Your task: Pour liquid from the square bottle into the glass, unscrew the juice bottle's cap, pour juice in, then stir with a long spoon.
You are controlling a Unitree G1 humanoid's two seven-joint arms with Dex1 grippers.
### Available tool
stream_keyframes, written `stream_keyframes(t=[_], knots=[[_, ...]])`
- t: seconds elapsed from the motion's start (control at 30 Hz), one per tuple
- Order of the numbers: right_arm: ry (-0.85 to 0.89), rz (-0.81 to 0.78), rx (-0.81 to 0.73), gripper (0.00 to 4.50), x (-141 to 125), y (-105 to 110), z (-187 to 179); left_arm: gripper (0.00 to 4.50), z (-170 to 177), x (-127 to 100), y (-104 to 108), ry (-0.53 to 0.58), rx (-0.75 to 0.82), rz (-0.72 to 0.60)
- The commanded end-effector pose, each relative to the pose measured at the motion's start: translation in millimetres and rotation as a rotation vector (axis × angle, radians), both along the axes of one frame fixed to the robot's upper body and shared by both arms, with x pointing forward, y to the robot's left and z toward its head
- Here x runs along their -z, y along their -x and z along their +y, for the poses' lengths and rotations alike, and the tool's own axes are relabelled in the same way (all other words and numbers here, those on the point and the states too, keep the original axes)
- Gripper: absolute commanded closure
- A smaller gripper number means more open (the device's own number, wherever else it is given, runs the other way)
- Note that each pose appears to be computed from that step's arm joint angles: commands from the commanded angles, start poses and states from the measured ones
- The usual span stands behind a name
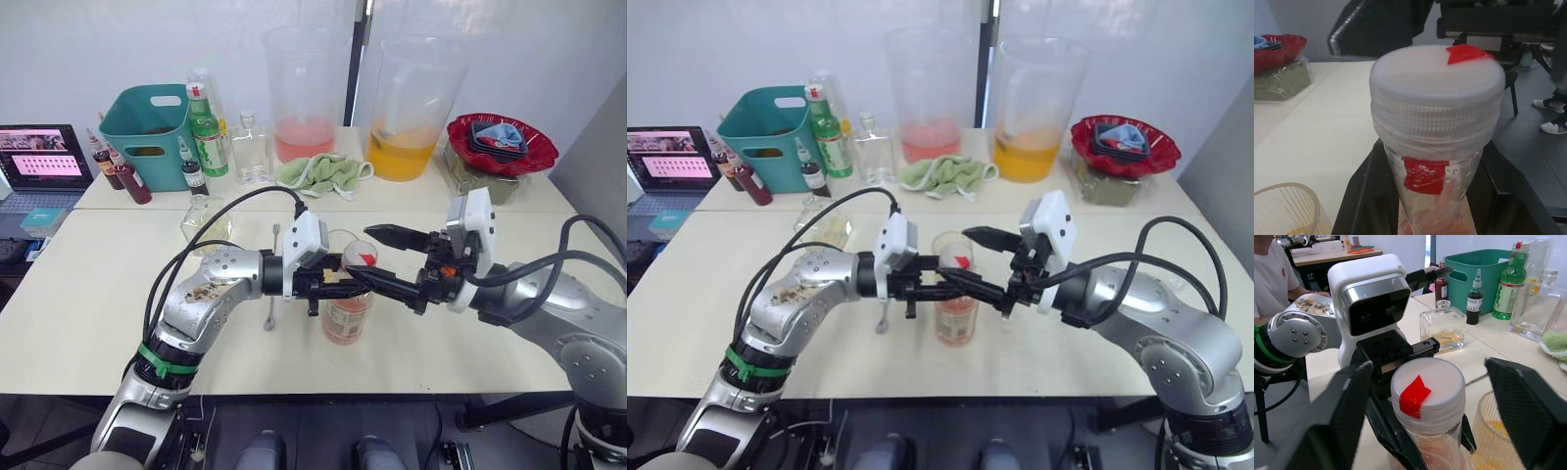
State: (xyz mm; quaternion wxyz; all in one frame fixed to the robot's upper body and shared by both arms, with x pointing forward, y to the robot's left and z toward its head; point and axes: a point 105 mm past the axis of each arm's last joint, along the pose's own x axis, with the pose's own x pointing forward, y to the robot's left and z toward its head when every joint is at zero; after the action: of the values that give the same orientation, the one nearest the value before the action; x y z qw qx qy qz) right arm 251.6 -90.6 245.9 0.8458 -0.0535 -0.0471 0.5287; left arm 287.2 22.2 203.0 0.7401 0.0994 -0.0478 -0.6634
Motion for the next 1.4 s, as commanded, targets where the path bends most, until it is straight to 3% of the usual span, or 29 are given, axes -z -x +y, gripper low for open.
stream_keyframes(t=[0.03, 0.27, 0.43, 0.53, 0.87, 1.27, 1.3, 1.4], knots=[[0.012, -0.037, 0.004, 2.15, -5, 3, 0, 3.24, 4, -3, 1, 0.001, -0.01, -0.022], [0.085, -0.028, -0.02, 4.45, 2, -4, -2, 3.24, 1, -4, 3, 0.001, -0.022, -0.029], [-0.013, -0.034, -0.113, 4.48, -16, 0, 4, 3.24, 2, -6, 2, 0.0, -0.036, -0.035], [-0.081, -0.005, -0.19, 3.72, -26, 7, 6, 3.24, 2, -7, 3, 0.0, -0.043, -0.035], [0.032, -0.042, -0.098, 0.33, -19, -1, 4, 3.24, 1, -14, 5, 0.001, -0.046, -0.025], [0.072, -0.053, -0.071, 0.33, -11, -3, 5, 3.24, 3, -4, 3, -0.009, -0.051, -0.007], [0.069, -0.051, -0.07, 0.83, -11, -3, 5, 3.24, 3, -3, 4, -0.009, -0.051, -0.007], [0.085, -0.038, -0.069, 1.74, -6, -4, 4, 3.24, 2, -3, 5, -0.01, -0.05, -0.011]])
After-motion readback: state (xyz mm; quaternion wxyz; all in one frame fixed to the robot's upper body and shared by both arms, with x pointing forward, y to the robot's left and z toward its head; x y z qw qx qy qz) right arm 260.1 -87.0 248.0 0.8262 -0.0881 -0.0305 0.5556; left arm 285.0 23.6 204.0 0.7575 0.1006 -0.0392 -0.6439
